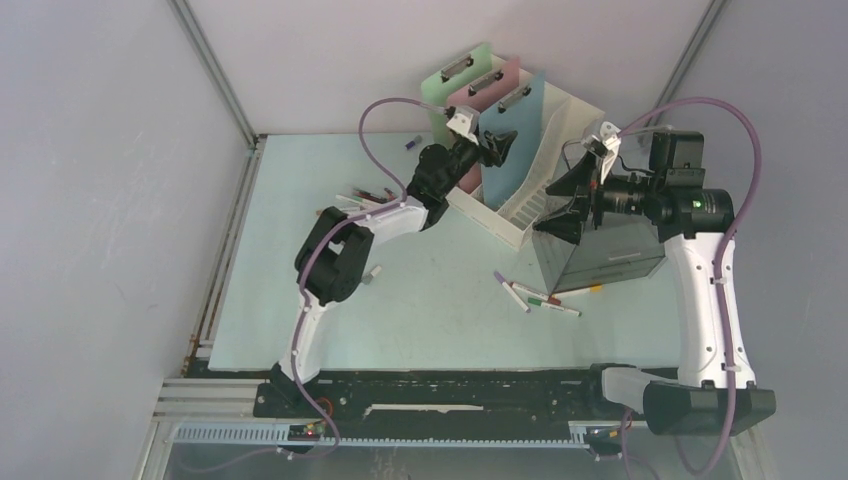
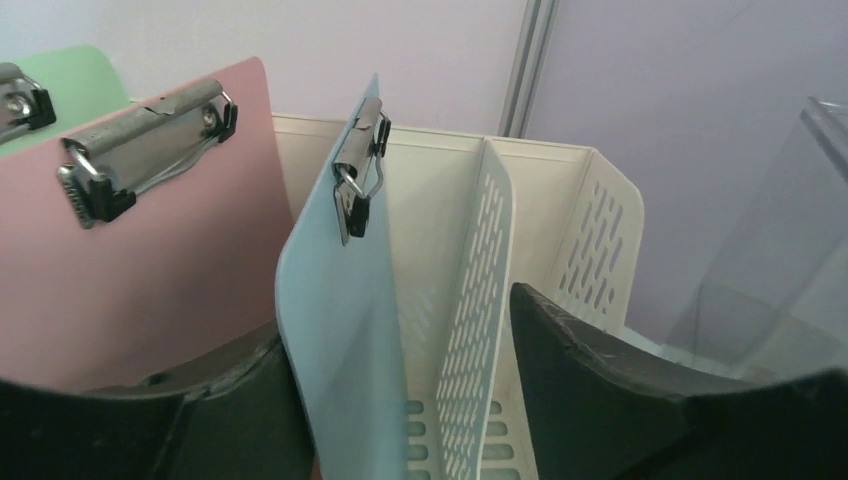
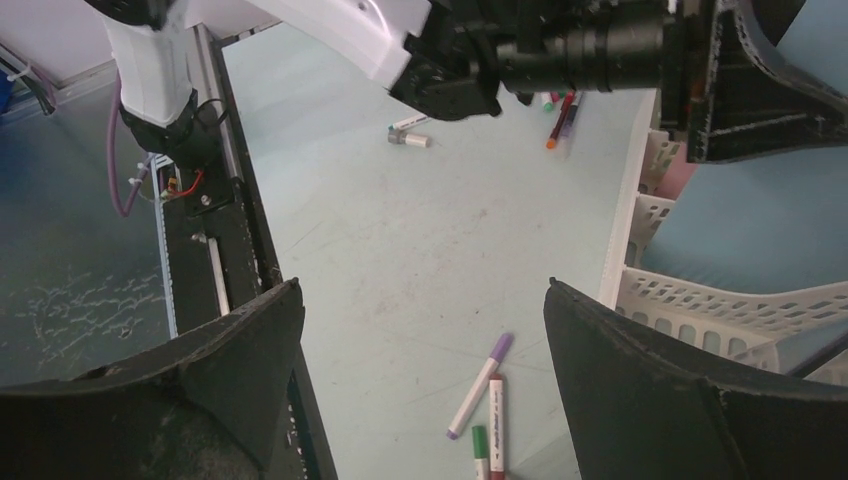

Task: Organize the desk
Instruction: Place the folder in the storage box, then move the stationery to the center of the board.

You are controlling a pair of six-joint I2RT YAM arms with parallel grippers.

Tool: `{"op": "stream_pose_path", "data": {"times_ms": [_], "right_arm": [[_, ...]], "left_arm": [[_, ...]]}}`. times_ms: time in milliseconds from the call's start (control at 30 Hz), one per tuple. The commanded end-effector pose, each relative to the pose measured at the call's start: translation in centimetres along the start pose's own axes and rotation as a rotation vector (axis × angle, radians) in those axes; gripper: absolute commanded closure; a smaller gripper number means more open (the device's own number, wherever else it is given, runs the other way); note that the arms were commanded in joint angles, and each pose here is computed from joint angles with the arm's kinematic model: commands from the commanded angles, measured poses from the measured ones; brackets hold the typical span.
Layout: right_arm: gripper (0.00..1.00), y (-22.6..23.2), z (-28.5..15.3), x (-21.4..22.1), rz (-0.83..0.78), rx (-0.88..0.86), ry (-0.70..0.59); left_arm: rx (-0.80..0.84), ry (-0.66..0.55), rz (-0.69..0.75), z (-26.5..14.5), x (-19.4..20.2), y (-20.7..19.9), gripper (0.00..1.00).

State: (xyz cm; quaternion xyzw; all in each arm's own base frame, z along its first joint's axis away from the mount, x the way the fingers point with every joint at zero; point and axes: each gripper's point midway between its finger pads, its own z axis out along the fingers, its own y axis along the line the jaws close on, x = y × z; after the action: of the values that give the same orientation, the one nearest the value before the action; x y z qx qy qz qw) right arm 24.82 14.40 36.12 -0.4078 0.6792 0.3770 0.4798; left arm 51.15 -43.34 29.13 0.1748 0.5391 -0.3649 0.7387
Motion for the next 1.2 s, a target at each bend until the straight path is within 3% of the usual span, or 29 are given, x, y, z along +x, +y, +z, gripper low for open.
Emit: {"op": "stream_pose_path", "data": {"times_ms": [0, 267, 567, 733, 900, 967, 1067, 1167], "right_arm": [[0.03, -0.2, 0.2, 0.0, -0.017, -0.016, -0.01], [0.03, -0.1, 0.2, 0.2, -0.047, -0.027, -0.015], [0.0, 0.8, 0.3, -0.1, -0.133, -0.034, -0.039], [0.0, 1.4, 2.4, 0.4, -0.202, 0.0, 0.053], [0.0, 1.4, 6.2, 0.0, -0.24, 0.01, 0.181], [0.0, 1.3, 7.8, -0.5, -0.245, -0.001, 0.218], [0.0, 1.3, 10.4, -1.5, -0.246, -0.037, 0.255], [0.0, 1.0, 12.0, -1.8, -0.211, -0.077, 0.276]], "left_arm": [[0.015, -0.169, 0.015, -1.1, -12.8, -2.4, 0.25], [0.033, -0.039, -0.03, -5.6, -17.6, -2.7, 0.01], [0.032, 0.181, -0.098, -12.0, -21.5, -0.8, 0.0], [-0.049, 0.275, -0.1, -17.4, -21.7, 1.4, 0.0], [-0.186, 0.281, -0.074, -22.9, -21.0, 4.1, 0.0], [-0.278, 0.219, -0.06, -24.8, -21.3, 5.5, 0.0], [-0.295, 0.195, -0.065, -25.3, -21.2, 6.7, 0.0], [-0.309, 0.236, -0.162, -24.3, -20.1, 8.9, 0.02]]}}
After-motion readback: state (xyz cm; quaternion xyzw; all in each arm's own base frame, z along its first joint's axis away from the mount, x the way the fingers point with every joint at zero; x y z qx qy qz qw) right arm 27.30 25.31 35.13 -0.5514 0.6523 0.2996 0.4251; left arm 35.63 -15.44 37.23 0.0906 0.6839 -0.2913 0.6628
